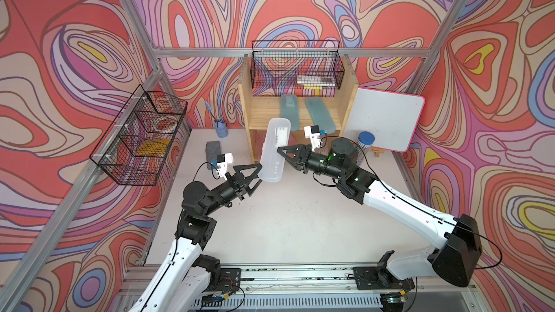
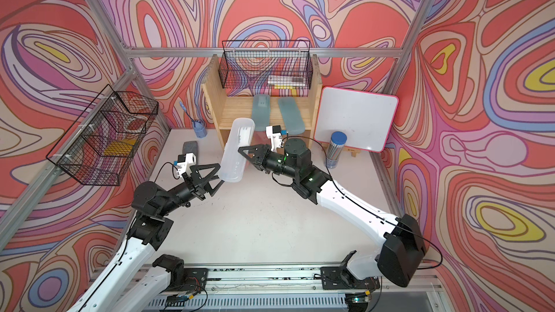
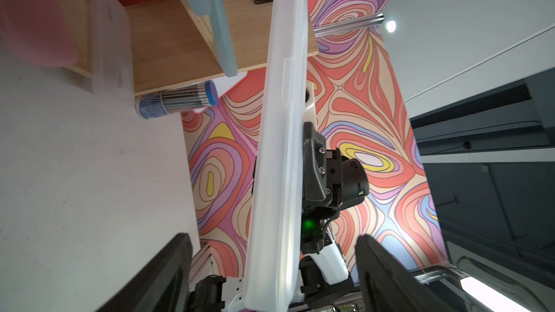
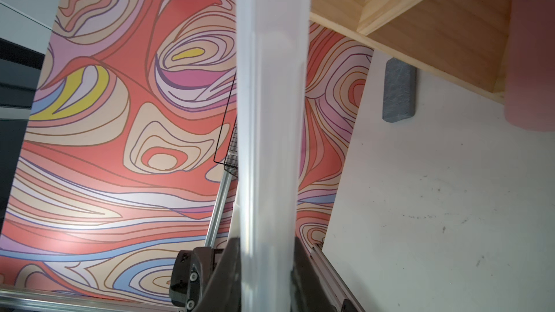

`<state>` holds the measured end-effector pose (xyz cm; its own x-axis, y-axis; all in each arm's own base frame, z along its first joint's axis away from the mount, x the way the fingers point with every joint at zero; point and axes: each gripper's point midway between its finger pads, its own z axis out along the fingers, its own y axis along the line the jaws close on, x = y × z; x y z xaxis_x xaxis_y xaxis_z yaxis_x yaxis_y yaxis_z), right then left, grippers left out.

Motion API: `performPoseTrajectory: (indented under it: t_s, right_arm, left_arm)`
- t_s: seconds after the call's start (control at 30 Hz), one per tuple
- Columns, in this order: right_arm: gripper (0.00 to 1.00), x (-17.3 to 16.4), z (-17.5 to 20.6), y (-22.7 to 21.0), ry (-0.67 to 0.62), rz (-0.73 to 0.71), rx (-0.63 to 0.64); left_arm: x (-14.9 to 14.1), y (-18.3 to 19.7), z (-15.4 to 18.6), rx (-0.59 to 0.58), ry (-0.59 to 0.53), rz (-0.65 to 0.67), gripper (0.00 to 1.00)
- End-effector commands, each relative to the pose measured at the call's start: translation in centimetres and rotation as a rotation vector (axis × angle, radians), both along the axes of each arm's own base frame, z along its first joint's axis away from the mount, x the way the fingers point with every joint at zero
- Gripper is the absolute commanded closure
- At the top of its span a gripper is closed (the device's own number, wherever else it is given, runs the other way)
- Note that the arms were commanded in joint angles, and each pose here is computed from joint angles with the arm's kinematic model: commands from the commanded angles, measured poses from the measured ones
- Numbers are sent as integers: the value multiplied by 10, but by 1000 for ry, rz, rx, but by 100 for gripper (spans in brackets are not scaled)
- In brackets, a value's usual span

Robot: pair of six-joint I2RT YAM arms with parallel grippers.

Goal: Remove the pencil cases from the shelf
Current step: Pick up the pencil case from the shelf, then place the pencil case at the center of the board.

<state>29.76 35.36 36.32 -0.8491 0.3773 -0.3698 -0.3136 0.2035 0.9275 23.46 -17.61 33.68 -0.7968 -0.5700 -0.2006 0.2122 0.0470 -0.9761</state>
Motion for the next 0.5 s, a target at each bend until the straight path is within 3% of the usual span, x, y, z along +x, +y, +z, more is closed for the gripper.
performPoseTrajectory:
  t_s: [0.0, 0.23, 0.47]
  right_arm:
    - [84, -6, -36, -8, 27, -12, -136]
    - [85, -17, -109, -20, 95, -52, -345]
    - [85, -27, -161, -8, 140, -74, -415]
  left_arm:
    - [-4, 11, -30, 165, 90, 69, 4]
    - [-21, 54, -67, 471, 262, 245, 1]
    - [-40, 92, -60, 724, 295, 349, 1]
